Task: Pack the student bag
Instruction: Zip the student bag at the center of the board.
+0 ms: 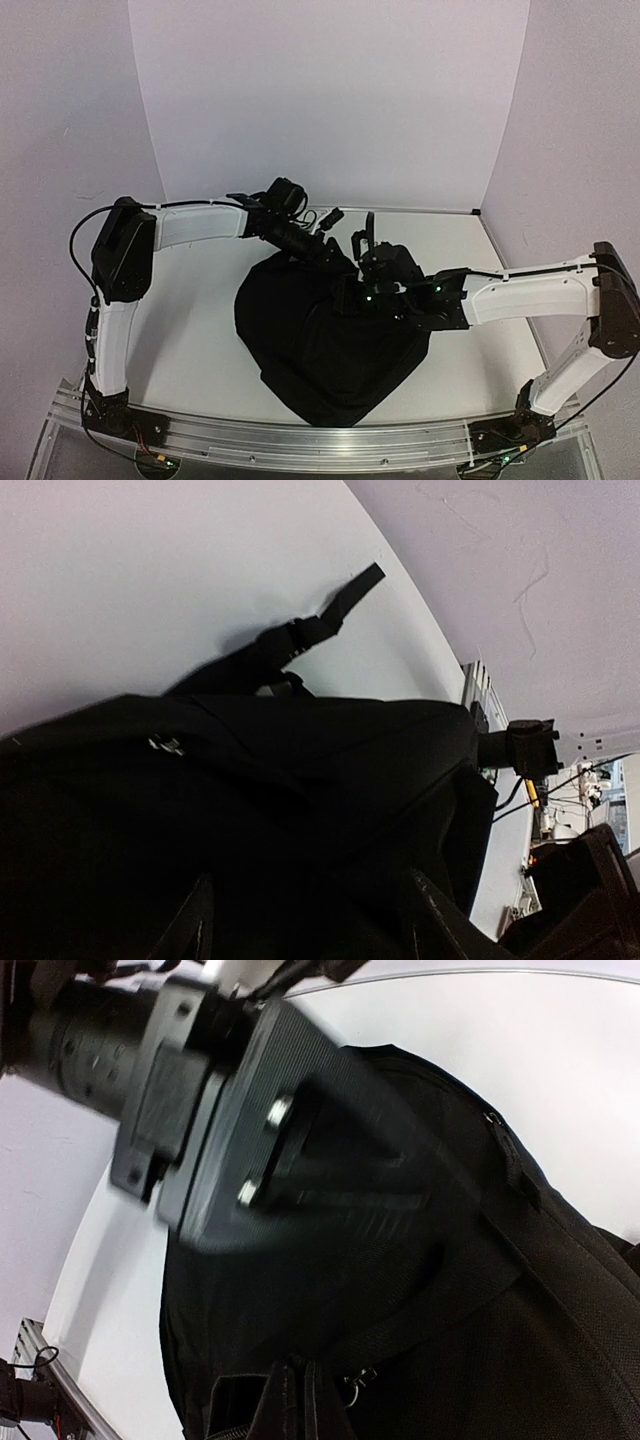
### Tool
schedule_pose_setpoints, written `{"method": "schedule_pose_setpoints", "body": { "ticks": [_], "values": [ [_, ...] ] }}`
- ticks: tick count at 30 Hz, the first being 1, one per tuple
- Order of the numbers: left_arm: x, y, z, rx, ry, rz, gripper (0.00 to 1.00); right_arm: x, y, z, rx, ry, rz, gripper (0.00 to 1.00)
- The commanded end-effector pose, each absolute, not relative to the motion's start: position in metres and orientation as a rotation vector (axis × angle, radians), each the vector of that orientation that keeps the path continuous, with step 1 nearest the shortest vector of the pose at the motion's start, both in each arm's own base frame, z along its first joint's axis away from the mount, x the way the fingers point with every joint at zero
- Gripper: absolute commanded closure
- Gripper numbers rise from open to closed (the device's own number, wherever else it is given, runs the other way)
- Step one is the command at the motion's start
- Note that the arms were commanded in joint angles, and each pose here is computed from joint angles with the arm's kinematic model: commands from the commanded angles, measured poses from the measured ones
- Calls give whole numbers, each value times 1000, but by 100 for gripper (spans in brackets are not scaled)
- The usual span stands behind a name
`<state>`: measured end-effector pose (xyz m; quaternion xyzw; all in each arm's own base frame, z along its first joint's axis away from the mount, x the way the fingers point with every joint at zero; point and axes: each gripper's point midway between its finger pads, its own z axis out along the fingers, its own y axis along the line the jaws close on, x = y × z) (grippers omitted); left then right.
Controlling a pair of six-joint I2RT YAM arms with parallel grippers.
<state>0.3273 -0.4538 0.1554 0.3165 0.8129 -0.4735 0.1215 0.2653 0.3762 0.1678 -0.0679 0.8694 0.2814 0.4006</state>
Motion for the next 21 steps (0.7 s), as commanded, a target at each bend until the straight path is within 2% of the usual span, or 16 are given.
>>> {"method": "schedule_pose_setpoints", "body": {
  "ticks": [1,4,8,11,15,21],
  "values": [
    [298,-452,195,1016,2290,-1434,36,258,377,192,-148,2144,799,100],
    [290,-455,192,1038,2320,-1444,39,257,377,192,-156,2144,805,100],
    [278,-459,183,1077,2352,-1476,53,255,375,196,-159,2132,814,100],
    [271,-463,172,1107,2392,-1492,58,255,374,197,-165,2125,809,100],
    [269,-470,167,1119,2395,-1527,73,253,382,192,-217,2140,818,100],
    [280,-484,152,1054,2383,-1589,75,240,408,184,-359,2168,885,100]
  ]
}}
